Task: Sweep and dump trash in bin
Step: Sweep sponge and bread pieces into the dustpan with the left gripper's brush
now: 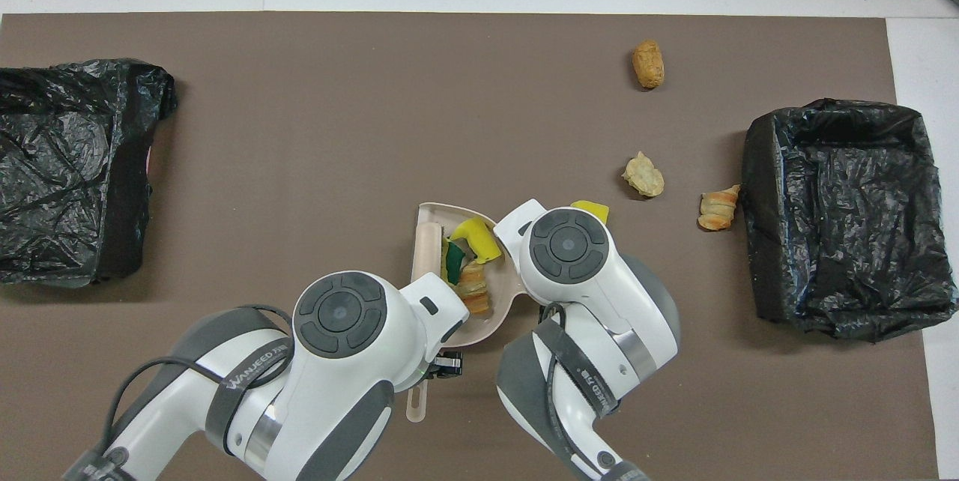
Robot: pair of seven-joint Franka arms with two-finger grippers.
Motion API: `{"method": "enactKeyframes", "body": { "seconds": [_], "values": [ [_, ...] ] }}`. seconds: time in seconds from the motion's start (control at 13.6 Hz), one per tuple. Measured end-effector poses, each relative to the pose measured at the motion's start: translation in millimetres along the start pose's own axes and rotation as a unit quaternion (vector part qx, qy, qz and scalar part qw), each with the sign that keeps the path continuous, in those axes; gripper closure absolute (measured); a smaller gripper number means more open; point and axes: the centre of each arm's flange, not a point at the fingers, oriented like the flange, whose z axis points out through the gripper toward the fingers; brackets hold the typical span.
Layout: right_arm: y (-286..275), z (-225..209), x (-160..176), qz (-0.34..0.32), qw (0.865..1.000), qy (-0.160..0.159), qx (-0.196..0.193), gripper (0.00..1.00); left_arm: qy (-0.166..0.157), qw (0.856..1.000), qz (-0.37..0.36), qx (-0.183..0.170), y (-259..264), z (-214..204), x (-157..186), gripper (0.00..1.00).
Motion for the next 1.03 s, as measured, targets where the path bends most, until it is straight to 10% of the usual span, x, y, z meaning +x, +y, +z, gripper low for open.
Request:
{"method": "enactKeyframes", "body": {
  "seconds": [1.03],
  "values": [
    [65.9, -64.9, -92.1, -0.048, 0.999, 0.003, 0.013, 0.69, -0.002, 0.997, -0.069, 0.020, -5.3, 25.8, -35.6, 0.73]
  ]
}}
